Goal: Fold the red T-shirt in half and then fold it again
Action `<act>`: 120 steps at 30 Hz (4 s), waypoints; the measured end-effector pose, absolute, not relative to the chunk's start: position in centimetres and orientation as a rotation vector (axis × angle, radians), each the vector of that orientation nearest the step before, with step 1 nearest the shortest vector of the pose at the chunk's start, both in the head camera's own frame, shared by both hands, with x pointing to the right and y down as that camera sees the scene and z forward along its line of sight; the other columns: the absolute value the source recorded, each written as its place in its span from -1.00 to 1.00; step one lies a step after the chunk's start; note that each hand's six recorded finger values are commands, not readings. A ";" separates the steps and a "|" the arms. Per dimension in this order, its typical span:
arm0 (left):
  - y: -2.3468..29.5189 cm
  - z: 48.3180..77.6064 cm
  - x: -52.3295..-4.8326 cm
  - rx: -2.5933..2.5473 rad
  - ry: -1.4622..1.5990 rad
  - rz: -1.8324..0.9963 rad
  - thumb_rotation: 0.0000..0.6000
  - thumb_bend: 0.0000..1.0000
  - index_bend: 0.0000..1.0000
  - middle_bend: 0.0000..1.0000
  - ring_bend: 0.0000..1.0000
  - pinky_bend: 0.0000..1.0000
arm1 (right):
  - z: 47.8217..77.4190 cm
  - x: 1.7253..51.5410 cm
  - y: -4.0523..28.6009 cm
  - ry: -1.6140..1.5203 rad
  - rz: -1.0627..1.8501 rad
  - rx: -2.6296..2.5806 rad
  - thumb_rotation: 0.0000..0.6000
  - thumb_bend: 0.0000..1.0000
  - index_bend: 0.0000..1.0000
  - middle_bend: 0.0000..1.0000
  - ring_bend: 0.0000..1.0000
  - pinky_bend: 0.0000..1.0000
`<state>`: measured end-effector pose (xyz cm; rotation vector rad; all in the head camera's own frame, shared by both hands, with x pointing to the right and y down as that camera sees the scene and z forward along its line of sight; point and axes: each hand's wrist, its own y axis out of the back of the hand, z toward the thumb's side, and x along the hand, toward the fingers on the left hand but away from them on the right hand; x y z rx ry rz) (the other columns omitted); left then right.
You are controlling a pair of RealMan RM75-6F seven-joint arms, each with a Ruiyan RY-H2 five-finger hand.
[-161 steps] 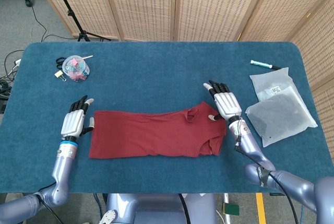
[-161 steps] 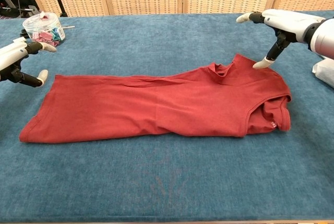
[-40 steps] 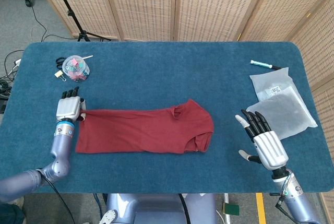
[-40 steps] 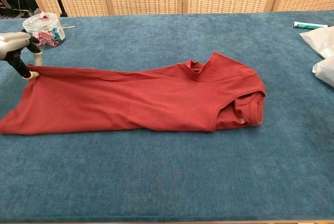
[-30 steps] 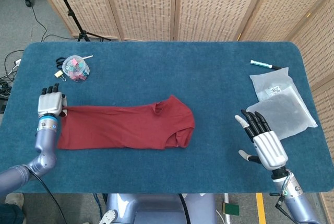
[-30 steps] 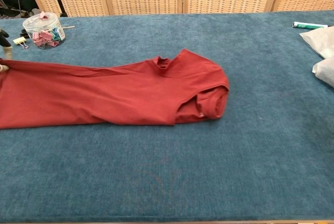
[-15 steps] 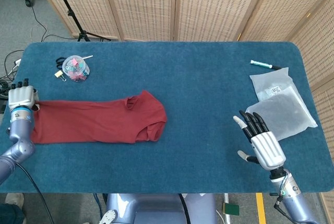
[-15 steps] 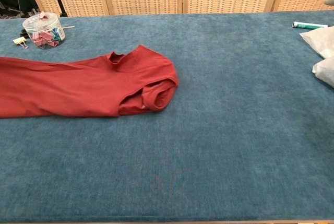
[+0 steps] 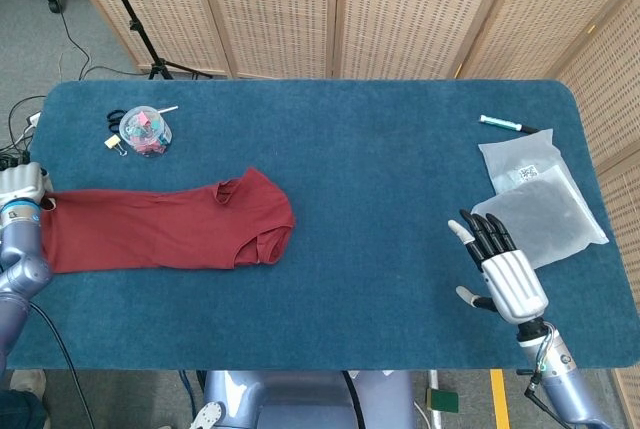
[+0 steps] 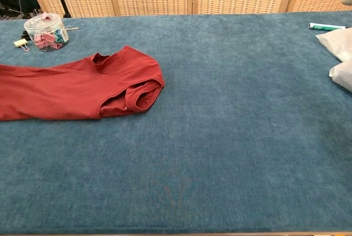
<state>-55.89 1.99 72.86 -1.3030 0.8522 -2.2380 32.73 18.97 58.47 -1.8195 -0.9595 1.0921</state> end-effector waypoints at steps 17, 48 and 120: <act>1.9 72.6 -50.6 -1.559 0.892 -2.040 1.00 0.11 0.52 -1.00 -1.00 -1.00 | 58.1 32.8 19.0 -0.968 1.080 -1.827 1.00 -1.00 -1.00 -1.00 -1.00 -1.00; 1.3 69.4 -30.3 -1.845 0.881 -1.468 1.00 0.10 0.52 -1.00 -1.00 -1.00 | 58.1 33.1 18.7 -0.977 1.083 -1.837 1.00 -1.00 -1.00 -1.00 -1.00 -1.00; 9.4 66.4 -35.0 -1.970 0.714 -1.060 1.00 -0.67 -0.38 -1.00 -1.00 -1.00 | 57.9 33.2 18.7 -0.984 1.086 -1.837 1.00 -1.00 -1.00 -1.00 -1.00 -1.00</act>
